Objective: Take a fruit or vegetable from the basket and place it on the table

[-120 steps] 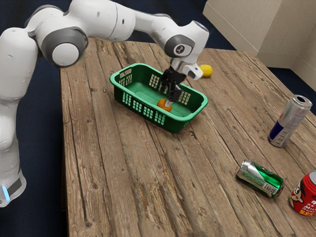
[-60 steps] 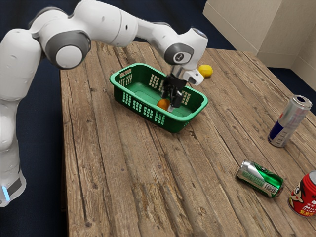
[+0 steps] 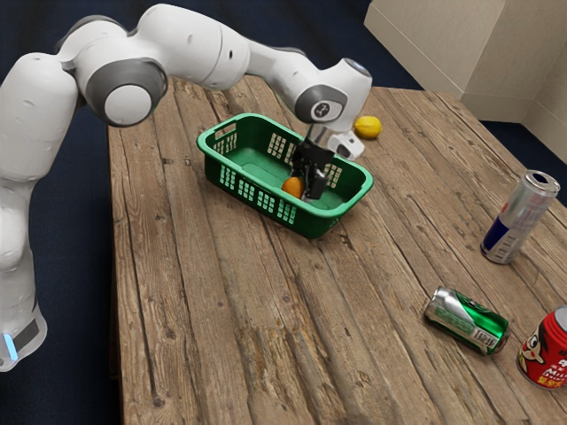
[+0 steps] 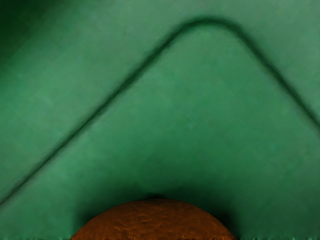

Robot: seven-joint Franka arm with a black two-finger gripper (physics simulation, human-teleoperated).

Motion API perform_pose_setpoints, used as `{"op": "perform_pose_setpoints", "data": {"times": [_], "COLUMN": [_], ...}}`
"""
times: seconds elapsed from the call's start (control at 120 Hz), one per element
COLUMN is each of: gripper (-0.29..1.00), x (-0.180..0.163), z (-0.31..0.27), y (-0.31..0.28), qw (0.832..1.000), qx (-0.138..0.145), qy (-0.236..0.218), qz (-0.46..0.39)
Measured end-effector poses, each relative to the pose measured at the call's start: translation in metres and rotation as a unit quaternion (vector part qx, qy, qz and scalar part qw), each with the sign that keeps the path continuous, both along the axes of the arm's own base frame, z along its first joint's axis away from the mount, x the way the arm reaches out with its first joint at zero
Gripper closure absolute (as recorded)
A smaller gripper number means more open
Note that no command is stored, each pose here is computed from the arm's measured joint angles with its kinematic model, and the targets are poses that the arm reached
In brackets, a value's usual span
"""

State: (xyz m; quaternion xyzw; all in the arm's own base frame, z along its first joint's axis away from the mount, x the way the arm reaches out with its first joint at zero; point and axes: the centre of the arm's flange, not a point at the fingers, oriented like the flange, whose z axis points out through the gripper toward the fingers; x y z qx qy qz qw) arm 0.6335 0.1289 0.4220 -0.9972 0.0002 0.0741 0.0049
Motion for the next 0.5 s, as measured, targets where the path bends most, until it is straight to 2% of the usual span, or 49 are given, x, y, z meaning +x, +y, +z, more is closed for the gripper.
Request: {"op": "perform_pose_setpoints", "data": {"times": [0.117, 0.225, 0.292, 0.5], "gripper": [0.01, 0.23, 0.31, 0.34], "x": [-0.0014, -0.0025, -0.0029, -0.0024], "z": [-0.0029, -0.0052, -0.0072, -0.0076], "y": [0.0, 0.0013, 0.002, 0.0024], "qw": [1.0, 1.0, 1.0, 1.0], "qx": [-0.001, -0.002, -0.002, 0.003], "qy": [0.005, 0.009, 0.011, 0.011], "qz": [-0.001, -0.001, 0.0, 0.0]}}
